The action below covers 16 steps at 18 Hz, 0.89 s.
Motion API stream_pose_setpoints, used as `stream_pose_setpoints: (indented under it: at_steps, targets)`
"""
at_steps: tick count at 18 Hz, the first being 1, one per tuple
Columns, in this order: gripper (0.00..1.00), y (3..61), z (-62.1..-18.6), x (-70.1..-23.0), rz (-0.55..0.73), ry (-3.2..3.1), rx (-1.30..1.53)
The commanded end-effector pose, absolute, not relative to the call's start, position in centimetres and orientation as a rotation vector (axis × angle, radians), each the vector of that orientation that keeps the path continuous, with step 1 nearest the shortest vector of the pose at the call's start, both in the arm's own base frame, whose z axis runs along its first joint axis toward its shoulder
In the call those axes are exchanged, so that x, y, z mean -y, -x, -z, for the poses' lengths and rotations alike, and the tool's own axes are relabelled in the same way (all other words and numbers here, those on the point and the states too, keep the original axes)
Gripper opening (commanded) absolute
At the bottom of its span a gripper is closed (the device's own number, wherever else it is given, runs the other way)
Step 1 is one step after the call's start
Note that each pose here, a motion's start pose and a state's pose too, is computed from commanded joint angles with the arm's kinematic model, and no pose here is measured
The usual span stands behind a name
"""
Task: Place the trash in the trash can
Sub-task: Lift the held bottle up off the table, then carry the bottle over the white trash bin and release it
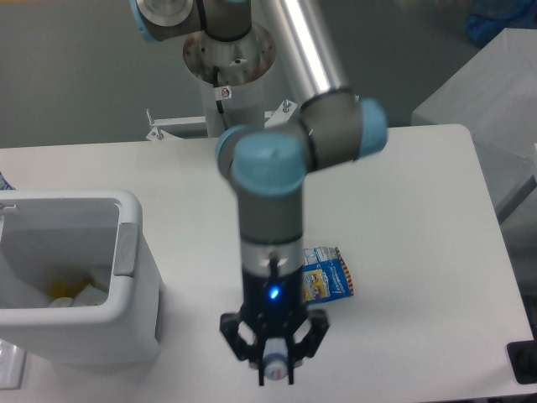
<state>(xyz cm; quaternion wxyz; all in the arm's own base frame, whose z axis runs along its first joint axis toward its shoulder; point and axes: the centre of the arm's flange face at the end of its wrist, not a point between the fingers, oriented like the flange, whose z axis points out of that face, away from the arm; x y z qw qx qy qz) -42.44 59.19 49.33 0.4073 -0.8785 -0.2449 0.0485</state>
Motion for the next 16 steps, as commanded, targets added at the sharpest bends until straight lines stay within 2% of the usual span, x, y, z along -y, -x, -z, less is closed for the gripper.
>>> stream_pose_setpoints:
  at_steps: [3,10,16]
  targets:
    - [0.37,42.7,-52.6,-57.9,-0.11,2.137,0.697]
    - [0.37,40.8,-55.7,-57.9,-0.11,2.095,0.686]
    - [0.37,34.4,-60.0,-59.5,-0.103,2.068,0.558]
